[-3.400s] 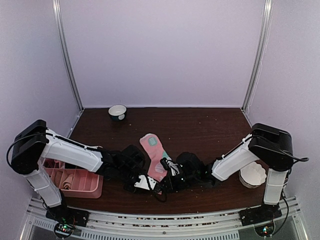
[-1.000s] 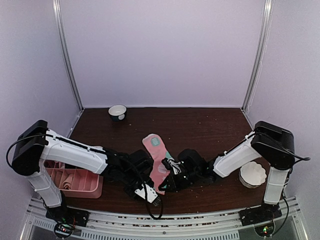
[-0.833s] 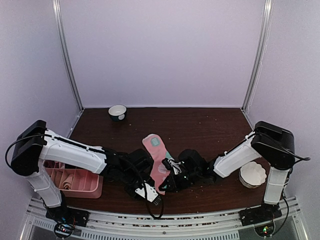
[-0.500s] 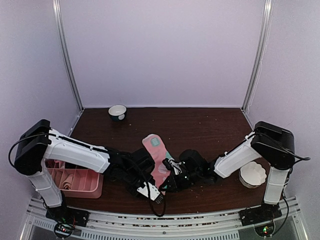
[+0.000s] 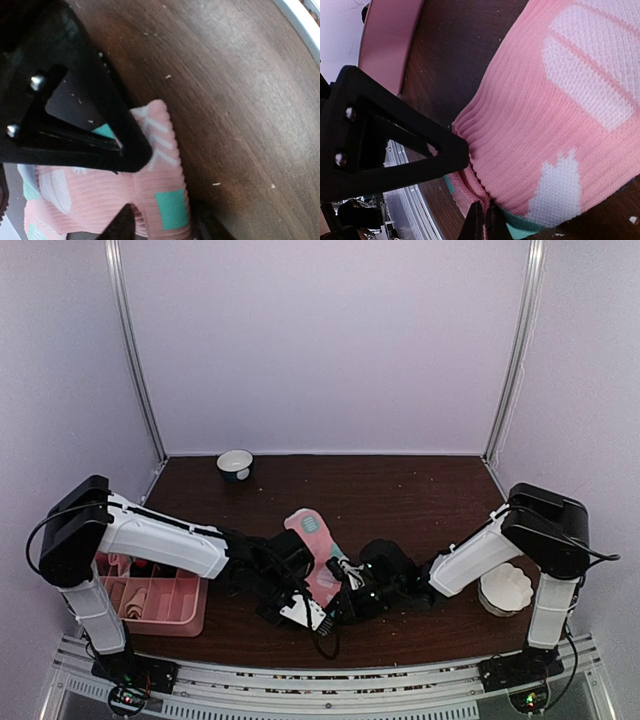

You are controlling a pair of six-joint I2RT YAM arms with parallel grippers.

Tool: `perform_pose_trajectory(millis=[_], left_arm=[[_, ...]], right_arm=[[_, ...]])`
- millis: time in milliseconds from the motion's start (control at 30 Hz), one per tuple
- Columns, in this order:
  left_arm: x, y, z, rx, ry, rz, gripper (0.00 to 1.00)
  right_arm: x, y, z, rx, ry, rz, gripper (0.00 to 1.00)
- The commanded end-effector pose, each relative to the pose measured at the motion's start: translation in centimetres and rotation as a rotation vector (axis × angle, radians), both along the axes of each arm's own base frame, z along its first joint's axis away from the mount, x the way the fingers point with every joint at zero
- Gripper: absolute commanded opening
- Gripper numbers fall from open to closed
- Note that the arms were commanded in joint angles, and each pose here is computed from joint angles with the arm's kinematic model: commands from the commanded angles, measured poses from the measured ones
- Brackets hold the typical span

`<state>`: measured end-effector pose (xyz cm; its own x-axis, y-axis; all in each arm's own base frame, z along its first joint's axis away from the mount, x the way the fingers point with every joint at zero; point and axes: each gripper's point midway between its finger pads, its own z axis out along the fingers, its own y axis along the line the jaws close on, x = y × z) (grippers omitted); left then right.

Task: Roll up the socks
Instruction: Roll the sock.

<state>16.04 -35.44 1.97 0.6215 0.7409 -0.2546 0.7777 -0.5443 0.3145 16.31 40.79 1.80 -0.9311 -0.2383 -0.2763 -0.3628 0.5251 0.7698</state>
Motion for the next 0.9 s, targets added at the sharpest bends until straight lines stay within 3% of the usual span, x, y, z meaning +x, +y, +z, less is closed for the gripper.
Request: perform_pose_trajectory(millis=[0,100,233,533,767,867], left_arm=[[-1.3,1.1,-0.1,0.005,-0.007,-0.006,0.52],[-0.8,0.3,1.5,-0.065,-0.075,0.001,0.62],[-0.8,0.0,3.0,-0.114,-0.103,-0.016,0.63],[-1.1,0.2,0.1,0.021,-0.056,-0.048,0.39],[-0.3,0.6,-1.1,0.084,-0.034,-0.003,0.35],[-0.7,1.0,-1.5,0.116,-0.005,-0.001,0.29]], right_arm=[[-2.7,-5.3,-6.6,-0.267,0.148,-0.031,0.0],[-2.8,-5.3,-6.7,-0.269,0.151,-0.029,0.0],[-2.8,-5.5,-6.8,-0.272,0.155,-0.03,0.0],[-2.9,-5.4,-6.7,-0.264,0.159,-0.035,0.0],[-3.0,-5.4,-6.5,-0.253,0.159,-0.031,0.0],[-3.0,-5.5,-6.4,-0.251,0.158,-0.031,0.0]])
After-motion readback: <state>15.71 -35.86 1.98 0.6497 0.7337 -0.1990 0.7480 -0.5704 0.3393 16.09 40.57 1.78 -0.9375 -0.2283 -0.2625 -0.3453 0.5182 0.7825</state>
